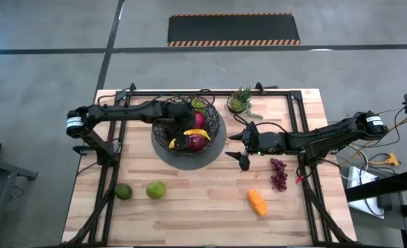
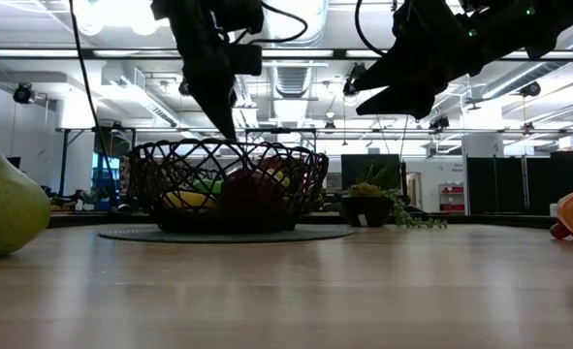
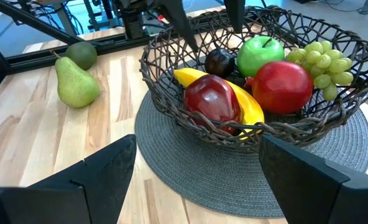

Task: Build produce basket
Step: Put the red apple into the black wire basket

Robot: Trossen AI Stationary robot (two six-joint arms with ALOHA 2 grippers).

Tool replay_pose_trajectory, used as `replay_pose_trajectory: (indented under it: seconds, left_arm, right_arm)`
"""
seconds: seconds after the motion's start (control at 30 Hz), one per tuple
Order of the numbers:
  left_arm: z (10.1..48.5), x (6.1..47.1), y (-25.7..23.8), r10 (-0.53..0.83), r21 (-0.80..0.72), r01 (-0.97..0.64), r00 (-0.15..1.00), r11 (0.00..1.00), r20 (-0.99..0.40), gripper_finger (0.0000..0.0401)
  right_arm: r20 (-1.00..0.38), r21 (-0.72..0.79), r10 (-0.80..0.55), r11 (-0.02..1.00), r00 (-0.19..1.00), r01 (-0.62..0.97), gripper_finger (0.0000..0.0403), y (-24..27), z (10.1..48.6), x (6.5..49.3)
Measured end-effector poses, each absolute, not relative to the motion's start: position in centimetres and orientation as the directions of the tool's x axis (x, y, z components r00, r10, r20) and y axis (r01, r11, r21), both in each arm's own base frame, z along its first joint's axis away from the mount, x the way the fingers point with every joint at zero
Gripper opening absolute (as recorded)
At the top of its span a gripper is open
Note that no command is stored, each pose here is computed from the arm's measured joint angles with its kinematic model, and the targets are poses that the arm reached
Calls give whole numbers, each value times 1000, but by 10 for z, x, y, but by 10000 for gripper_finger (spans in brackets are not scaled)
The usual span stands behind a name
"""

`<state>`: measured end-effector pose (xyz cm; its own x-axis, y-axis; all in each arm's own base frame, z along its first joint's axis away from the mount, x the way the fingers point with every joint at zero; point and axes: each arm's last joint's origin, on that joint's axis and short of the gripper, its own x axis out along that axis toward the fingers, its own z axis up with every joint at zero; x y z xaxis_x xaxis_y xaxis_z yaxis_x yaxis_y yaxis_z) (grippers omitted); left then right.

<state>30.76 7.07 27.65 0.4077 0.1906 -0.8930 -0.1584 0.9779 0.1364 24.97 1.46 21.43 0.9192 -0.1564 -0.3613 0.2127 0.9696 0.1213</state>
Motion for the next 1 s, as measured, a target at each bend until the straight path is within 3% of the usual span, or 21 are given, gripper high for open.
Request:
replay_pose_trajectory:
  seconds: [0.23,1.0]
  left_arm:
    - [276,309,71,184,149,-115,423,982,-887,345]
    - [234,309,67,78,81,-13,459,997,-885,348]
  right_arm:
    - [-361,122,-156,969,919,213,322,15,214,250]
    - [-362,122,-156,969,919,213,321,15,214,250]
